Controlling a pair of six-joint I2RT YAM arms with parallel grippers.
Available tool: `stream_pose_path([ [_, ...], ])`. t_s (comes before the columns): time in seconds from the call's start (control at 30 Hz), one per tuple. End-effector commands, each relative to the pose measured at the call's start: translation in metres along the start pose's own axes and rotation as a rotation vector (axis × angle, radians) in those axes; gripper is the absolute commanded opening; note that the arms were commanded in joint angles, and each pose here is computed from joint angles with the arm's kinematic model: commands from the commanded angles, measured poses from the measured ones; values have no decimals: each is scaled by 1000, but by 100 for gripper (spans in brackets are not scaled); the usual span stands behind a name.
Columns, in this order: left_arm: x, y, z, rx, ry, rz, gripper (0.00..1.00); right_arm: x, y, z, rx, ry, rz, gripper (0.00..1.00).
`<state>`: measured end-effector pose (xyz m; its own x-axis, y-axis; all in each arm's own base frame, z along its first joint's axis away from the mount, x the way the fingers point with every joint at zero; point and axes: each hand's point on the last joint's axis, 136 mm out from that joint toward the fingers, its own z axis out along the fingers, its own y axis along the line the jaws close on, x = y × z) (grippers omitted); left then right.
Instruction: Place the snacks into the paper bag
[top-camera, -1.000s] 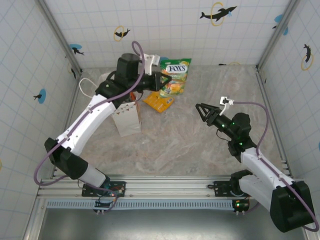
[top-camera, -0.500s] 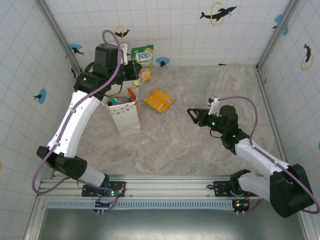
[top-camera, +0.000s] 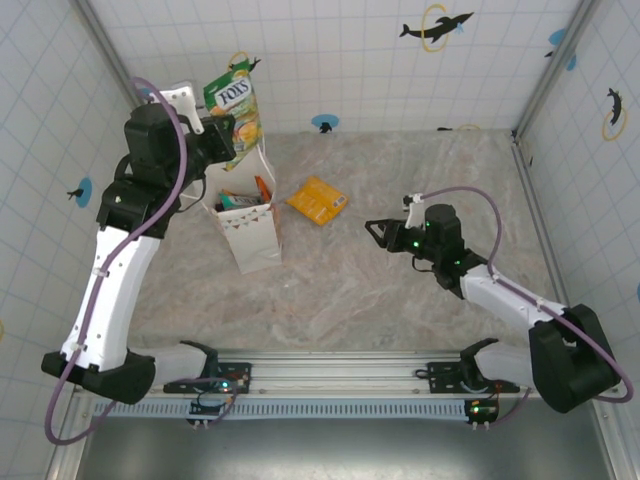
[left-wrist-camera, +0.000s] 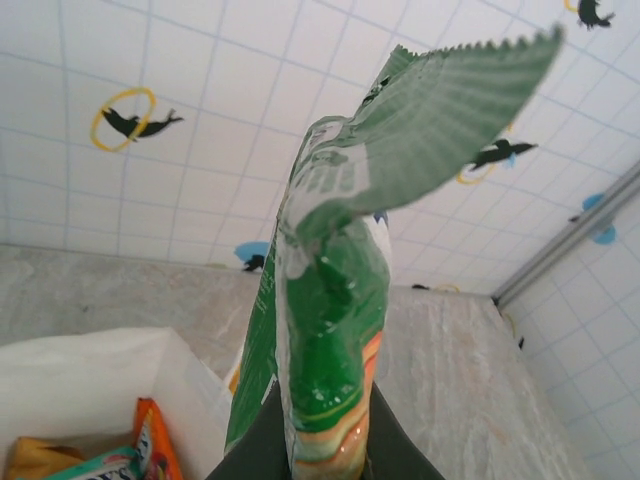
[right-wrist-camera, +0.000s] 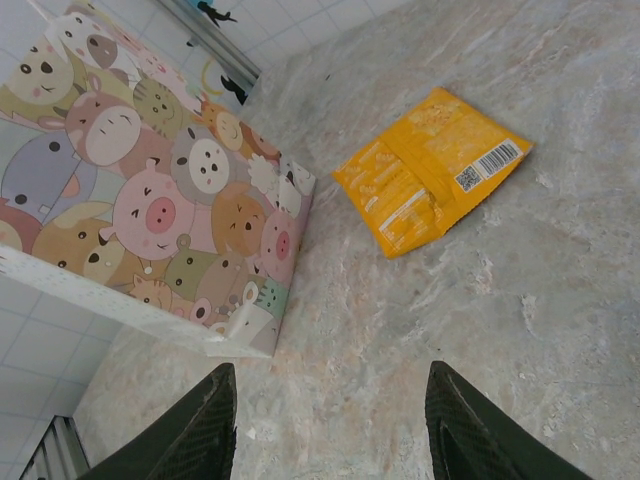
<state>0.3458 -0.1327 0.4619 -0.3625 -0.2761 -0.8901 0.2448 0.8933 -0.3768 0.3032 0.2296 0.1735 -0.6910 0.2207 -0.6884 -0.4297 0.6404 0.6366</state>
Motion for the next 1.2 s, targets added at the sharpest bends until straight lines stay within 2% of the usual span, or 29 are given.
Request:
stream_pose_path([
  [0.0,-22,15,-9,-108,-60,10,0,-14,12,3,-24,-15,-26,52],
  [0.23,-16,38,-14,-243,-24,-4,0,-8,11,7,-22,5,-18,52],
  [0.4,-15,32,-19,-186,-71,-18,0,-3,11,10,-22,25,-13,52],
  [0.5,-13,32,-20,-194,-53,-18,0,-2,11,11,-21,30,-11,52],
  [0.6,-1,37,-9,-235,65,-10,0,0,11,12,-21,37,-6,52],
  [0.73,38,38,12,-241,292,-40,0,4,10,14,-19,51,-3,51],
  [0.83,67,42,23,-246,410,-66,0,7,9,14,-17,56,-1,52],
  [1.17,109,70,27,-353,575,-102,0,11,6,12,1,67,-8,52],
])
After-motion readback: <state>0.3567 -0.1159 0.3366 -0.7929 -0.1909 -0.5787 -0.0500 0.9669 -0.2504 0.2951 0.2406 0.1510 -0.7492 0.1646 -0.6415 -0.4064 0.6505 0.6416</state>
